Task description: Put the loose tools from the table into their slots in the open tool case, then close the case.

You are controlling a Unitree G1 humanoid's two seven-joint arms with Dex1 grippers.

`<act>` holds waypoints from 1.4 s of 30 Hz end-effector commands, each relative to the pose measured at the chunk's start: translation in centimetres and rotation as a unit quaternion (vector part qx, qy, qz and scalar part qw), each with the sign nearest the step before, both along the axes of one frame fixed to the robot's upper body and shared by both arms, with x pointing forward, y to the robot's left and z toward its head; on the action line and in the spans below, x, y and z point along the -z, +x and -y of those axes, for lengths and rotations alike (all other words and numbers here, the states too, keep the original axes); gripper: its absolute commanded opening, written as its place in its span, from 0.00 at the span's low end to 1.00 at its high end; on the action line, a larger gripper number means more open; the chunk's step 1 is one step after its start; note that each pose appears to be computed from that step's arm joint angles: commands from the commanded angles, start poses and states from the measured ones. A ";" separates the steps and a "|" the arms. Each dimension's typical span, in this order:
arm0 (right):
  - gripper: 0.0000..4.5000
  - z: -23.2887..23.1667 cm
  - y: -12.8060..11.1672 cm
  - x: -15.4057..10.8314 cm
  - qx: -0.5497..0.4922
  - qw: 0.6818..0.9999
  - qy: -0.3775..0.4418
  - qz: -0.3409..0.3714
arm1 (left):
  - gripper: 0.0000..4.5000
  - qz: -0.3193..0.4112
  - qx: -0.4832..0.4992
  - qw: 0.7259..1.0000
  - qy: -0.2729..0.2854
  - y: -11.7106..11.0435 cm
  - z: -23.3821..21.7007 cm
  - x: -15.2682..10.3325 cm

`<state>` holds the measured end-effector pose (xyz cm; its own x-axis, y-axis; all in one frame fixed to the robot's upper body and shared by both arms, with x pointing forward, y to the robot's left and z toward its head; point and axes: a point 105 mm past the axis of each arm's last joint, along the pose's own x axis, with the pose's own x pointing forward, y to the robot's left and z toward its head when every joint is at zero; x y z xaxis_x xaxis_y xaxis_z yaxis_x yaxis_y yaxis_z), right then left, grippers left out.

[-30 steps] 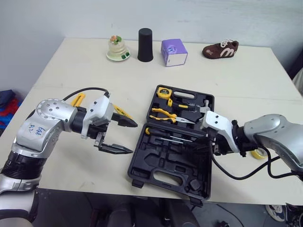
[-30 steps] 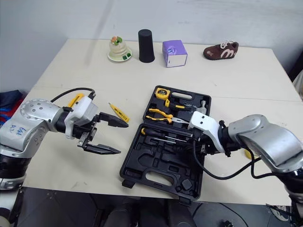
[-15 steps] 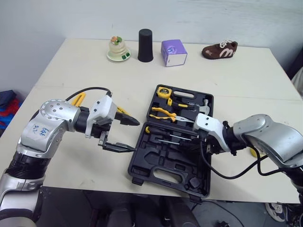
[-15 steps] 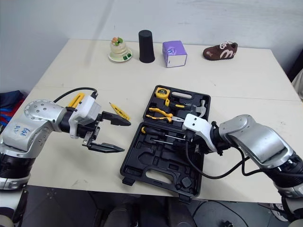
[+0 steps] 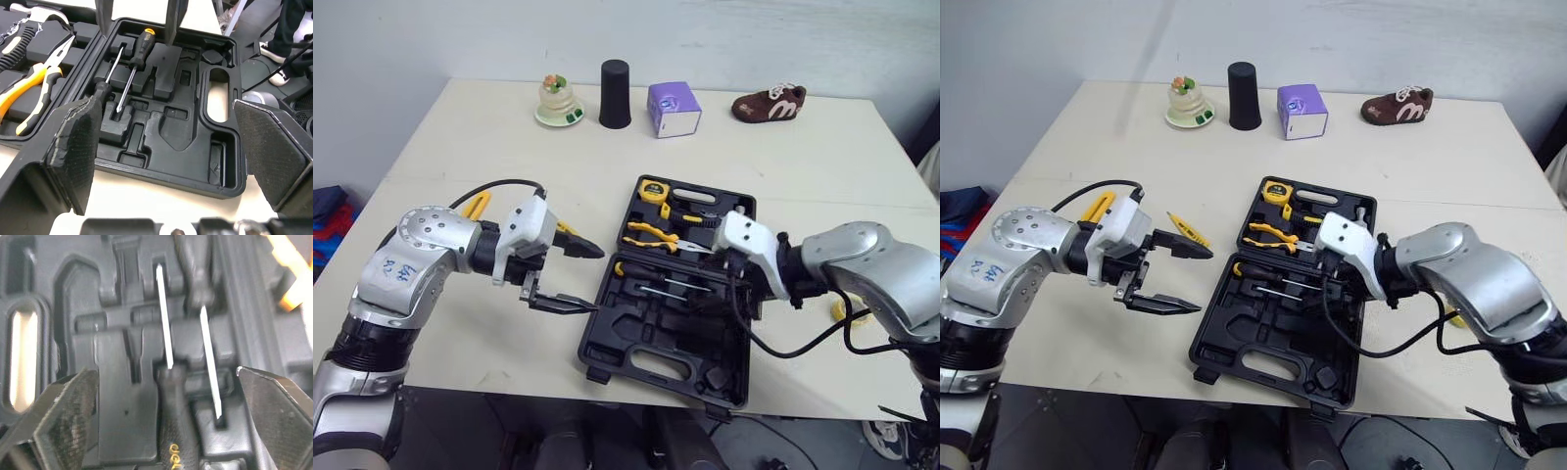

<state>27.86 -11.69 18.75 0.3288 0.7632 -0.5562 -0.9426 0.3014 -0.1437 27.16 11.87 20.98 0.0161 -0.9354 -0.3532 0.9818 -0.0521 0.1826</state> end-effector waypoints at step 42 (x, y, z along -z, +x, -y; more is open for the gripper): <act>0.00 1.2 0.9 6.9 0.111 0.984 0.125 0.058 | 1.00 0.007 -0.015 1.000 -0.024 0.3 0.3 0.1</act>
